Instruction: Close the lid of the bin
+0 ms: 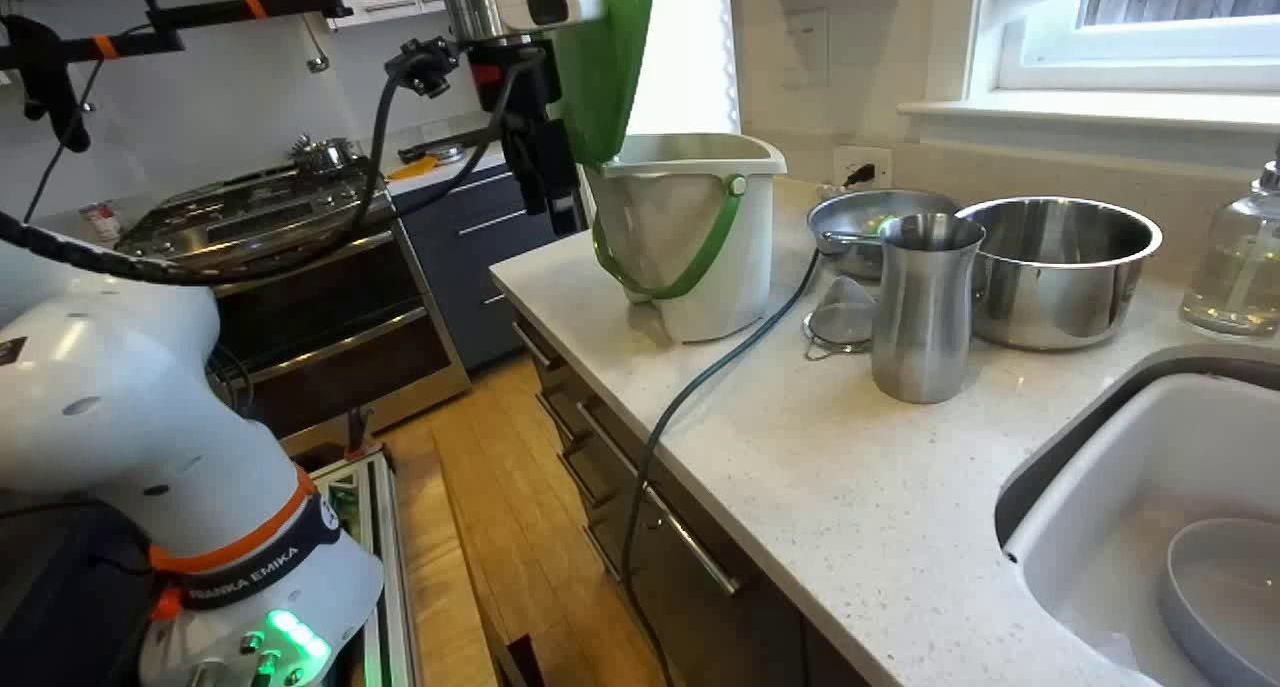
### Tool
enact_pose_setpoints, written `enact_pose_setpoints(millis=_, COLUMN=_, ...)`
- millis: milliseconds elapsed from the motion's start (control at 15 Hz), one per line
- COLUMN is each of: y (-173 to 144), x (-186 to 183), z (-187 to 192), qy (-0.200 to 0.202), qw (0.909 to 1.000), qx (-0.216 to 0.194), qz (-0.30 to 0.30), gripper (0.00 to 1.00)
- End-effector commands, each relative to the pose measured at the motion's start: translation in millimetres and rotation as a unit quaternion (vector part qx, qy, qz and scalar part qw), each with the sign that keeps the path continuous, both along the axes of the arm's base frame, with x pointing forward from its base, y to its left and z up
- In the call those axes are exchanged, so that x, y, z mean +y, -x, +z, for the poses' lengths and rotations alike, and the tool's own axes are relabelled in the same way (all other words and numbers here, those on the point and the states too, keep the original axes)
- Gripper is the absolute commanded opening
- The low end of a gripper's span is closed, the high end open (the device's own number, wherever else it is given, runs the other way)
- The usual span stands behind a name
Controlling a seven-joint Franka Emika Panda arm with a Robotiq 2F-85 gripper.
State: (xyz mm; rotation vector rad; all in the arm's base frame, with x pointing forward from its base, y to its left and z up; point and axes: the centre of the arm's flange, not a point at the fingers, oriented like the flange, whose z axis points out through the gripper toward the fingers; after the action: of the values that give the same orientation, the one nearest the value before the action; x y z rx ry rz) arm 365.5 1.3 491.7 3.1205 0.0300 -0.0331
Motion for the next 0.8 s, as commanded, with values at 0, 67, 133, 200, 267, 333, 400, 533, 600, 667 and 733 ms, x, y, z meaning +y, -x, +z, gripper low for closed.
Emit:
enact_pose_setpoints(millis=0, y=0, x=0, z=0, qy=0.0, qw=1.0, qx=0.0, qz=0.0, gripper=1.0)
enact_pose_setpoints(millis=67, y=0, x=0, z=0, qy=0.0, qw=1.0, qx=0.0, qz=0.0, gripper=1.0)
enact_pose_setpoints(millis=133, y=0, x=0, z=0, qy=0.0, qw=1.0, qx=0.0, qz=0.0, gripper=1.0)
enact_pose_setpoints(millis=200, y=0, x=0, z=0, qy=0.0, qw=1.0, qx=0.0, qz=0.0, gripper=1.0)
enact_pose_setpoints(millis=267, y=0, x=0, z=0, qy=0.0, qw=1.0, qx=0.0, qz=0.0, gripper=1.0)
enact_pose_setpoints(millis=333, y=0, x=0, z=0, qy=0.0, qw=1.0, qx=0.0, qz=0.0, gripper=1.0)
enact_pose_setpoints(millis=400, y=0, x=0, z=0, qy=0.0, qw=1.0, qx=0.0, qz=0.0, gripper=1.0)
enact_pose_setpoints(millis=533, y=8, x=8, z=10, qy=-0.004, qw=0.9998, qx=0.001, qz=0.019, gripper=1.0)
enact_pose_setpoints(millis=600, y=13, x=12, z=17, qy=-0.005, qw=0.9996, qx=0.006, qz=0.026, gripper=1.0)
enact_pose_setpoints(millis=667, y=18, x=15, z=24, qy=-0.007, qw=0.9994, qx=0.011, qz=0.031, gripper=1.0)
enact_pose_setpoints(millis=733, y=26, x=18, z=31, qy=-0.01, qw=0.9993, qx=0.018, qz=0.031, gripper=1.0)
